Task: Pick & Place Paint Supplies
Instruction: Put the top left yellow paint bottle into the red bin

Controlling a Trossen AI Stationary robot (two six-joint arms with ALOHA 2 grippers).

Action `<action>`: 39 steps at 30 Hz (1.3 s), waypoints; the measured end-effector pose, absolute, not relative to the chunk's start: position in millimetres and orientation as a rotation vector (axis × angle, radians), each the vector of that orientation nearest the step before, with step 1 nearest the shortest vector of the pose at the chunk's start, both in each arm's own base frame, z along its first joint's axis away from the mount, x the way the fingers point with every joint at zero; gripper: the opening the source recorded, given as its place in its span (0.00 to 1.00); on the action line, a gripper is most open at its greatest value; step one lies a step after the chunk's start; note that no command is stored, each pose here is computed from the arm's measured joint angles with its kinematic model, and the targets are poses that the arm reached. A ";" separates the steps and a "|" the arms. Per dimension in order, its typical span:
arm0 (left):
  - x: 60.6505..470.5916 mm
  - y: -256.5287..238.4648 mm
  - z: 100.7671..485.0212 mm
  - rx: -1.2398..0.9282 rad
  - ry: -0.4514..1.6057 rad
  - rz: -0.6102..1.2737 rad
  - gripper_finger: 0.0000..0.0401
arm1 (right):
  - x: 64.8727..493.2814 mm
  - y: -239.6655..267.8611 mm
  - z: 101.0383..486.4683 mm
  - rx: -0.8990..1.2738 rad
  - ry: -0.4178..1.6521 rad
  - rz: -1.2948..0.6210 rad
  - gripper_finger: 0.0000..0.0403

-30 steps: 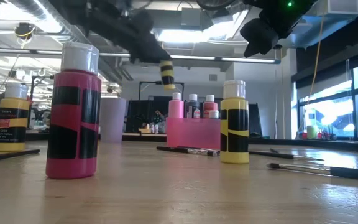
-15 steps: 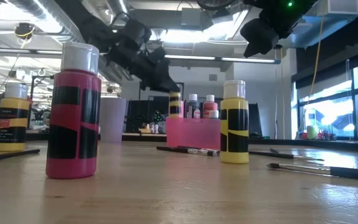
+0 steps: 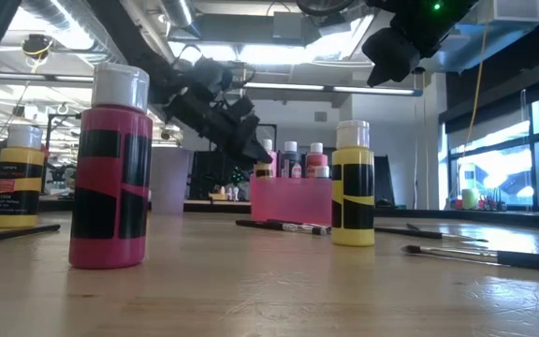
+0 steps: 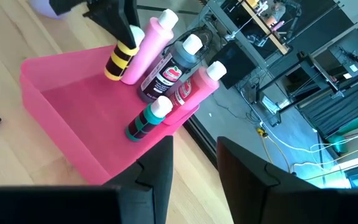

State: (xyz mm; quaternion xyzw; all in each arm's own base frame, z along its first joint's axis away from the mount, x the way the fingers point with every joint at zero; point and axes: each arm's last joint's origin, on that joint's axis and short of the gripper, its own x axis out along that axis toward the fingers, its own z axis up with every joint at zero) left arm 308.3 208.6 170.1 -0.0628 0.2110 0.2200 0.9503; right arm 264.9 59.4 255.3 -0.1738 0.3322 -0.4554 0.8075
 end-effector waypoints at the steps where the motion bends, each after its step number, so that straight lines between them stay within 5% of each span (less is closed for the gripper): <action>1: 309.2 209.4 167.6 -0.124 0.427 0.447 0.29 | 264.9 59.4 255.3 -0.372 0.710 -0.974 0.32; 20: 312.1 213.4 147.3 -0.108 0.471 0.441 0.29 | 261.7 49.7 237.3 -0.384 0.737 -1.003 0.32; 39: 312.4 212.4 146.4 -0.100 0.475 0.404 0.41 | 262.2 49.9 237.4 -0.380 0.733 -1.003 0.32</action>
